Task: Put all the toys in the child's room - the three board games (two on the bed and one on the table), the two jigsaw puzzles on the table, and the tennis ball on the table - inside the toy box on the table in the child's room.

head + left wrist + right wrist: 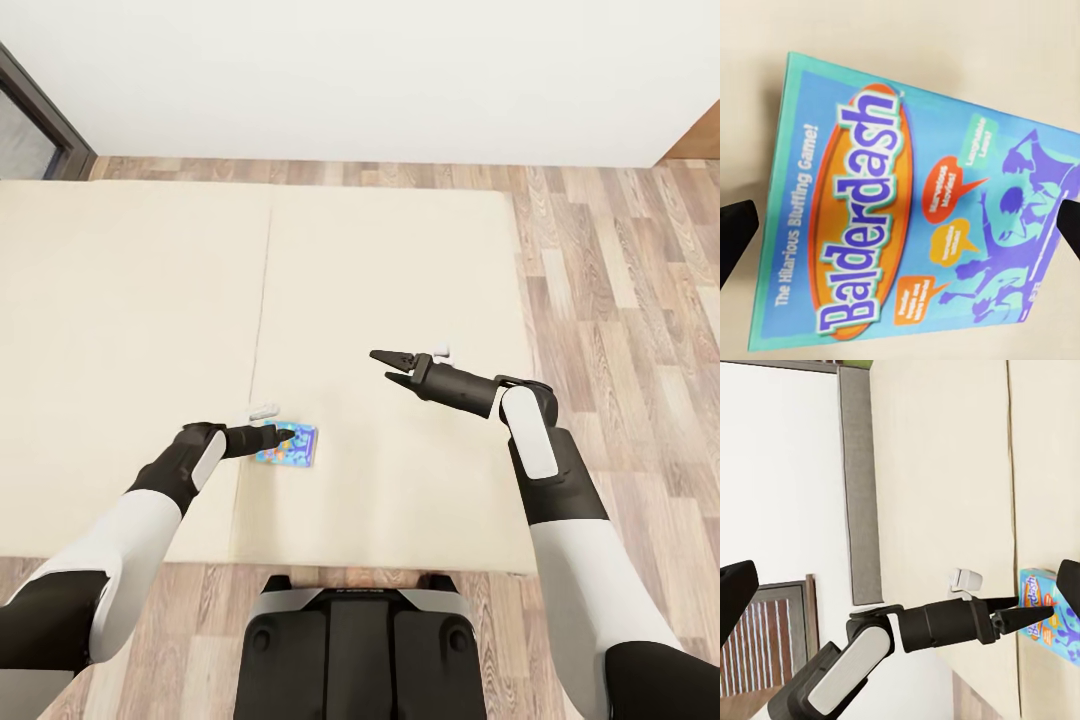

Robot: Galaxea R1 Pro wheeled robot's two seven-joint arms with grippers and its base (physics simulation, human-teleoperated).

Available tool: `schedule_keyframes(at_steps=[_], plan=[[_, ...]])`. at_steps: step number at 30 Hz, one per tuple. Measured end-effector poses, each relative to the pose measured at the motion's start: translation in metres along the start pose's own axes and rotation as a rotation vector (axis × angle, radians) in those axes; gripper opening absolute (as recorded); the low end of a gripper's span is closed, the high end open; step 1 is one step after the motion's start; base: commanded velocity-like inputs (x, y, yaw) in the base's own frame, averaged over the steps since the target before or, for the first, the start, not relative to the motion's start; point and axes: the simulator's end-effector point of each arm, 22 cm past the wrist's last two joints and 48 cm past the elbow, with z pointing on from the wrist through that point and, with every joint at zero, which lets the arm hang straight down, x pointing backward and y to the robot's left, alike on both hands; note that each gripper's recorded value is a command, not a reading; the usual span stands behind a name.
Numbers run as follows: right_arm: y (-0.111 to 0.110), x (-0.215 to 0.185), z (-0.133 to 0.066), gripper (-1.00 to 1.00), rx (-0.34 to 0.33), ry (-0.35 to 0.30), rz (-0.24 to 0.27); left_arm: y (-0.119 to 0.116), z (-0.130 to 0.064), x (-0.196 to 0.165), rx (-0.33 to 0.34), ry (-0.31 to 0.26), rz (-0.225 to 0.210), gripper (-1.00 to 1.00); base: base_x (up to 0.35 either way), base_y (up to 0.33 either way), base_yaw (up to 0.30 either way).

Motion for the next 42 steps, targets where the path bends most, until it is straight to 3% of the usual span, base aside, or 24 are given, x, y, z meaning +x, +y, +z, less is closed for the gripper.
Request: schedule_keyframes(at_steps=[26,42], plan=[[-0.0054,0.0019,0.0004,1.00,0.004,0.001,0.006,0.0041,0.0029,0.0037,-0.005,0.007,0.001,1.00,0.000,-0.011,0.000],[-0.0058,0.0027,0.0003,1.00,0.005,0.002,0.008,0.0029,0.0033,0.0039,-0.003,0.007,0.000,1.00,0.000,-0.178,0.000]])
